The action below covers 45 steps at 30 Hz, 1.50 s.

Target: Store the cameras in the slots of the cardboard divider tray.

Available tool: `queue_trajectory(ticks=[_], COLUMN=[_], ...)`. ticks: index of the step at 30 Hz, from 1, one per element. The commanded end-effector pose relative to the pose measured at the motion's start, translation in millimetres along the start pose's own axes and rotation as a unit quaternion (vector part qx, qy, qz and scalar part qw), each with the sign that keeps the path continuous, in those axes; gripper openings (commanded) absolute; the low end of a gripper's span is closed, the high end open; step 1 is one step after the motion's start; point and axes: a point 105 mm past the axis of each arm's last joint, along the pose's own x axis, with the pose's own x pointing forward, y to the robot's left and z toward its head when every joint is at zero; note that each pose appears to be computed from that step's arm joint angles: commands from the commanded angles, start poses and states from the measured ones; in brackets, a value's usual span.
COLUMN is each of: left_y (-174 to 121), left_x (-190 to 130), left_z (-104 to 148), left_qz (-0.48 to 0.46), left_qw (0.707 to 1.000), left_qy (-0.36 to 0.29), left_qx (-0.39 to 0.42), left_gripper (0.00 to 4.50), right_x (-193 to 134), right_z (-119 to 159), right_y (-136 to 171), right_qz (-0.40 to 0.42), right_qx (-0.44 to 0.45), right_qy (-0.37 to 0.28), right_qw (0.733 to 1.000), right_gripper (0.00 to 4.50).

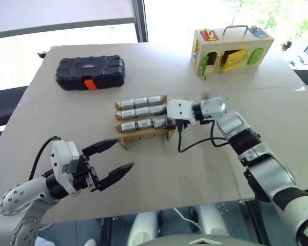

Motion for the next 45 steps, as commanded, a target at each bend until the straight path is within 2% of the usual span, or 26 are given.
queue_trajectory(ticks=[1,10,17,29,31,32,33,35,41,44,45], left_y=[-3,-3,-4,-10,-10,-10,-10,-10,-3,5,9], left_x=[1,1,1,-1,-1,-1,-1,-1,-2,-4,-5], left_z=[5,4,5,2,2,1,0,-1,-2,1,2], left_qz=[-0.004,-0.002,-0.001,0.013,0.016,0.017,0.017,0.019,0.024,0.044,0.058], left_qw=[1.000,1.000,1.000,1.000,1.000,1.000,1.000,1.000,1.000,0.999,0.998], left_qy=[-0.008,-0.009,-0.011,-0.013,-0.014,-0.015,-0.015,-0.015,-0.020,-0.028,-0.032], left_qx=[0.015,0.013,0.013,0.008,0.006,0.005,0.004,0.002,0.000,-0.002,-0.004], left_gripper=[4.50,4.50,4.50,4.50,4.50,4.50,4.50,4.50,4.50,4.50,4.50], right_x=[-3,-8,-4,2,1,-1,-3,-13,-63,-89,-100], right_z=[7,14,-4,-13,-15,-16,-18,-16,3,15,16], right_y=[-3,-4,1,2,0,-7,-11,-13,-8,2,5], right_qz=[-0.005,0.016,0.073,0.123,0.112,0.078,0.054,0.032,-0.100,-0.159,-0.188], right_qx=[-0.010,0.019,0.083,0.140,0.144,0.139,0.136,0.133,0.115,0.157,0.173], right_qy=[-0.009,-0.018,0.017,0.035,0.027,0.023,0.018,-0.003,-0.067,-0.102,-0.105], right_qw=[1.000,1.000,0.994,0.982,0.983,0.987,0.989,0.991,0.986,0.969,0.961], right_gripper=[0.88,0.88,0.88,0.88,1.90,2.45,2.73,3.70,3.70,3.70,4.25])
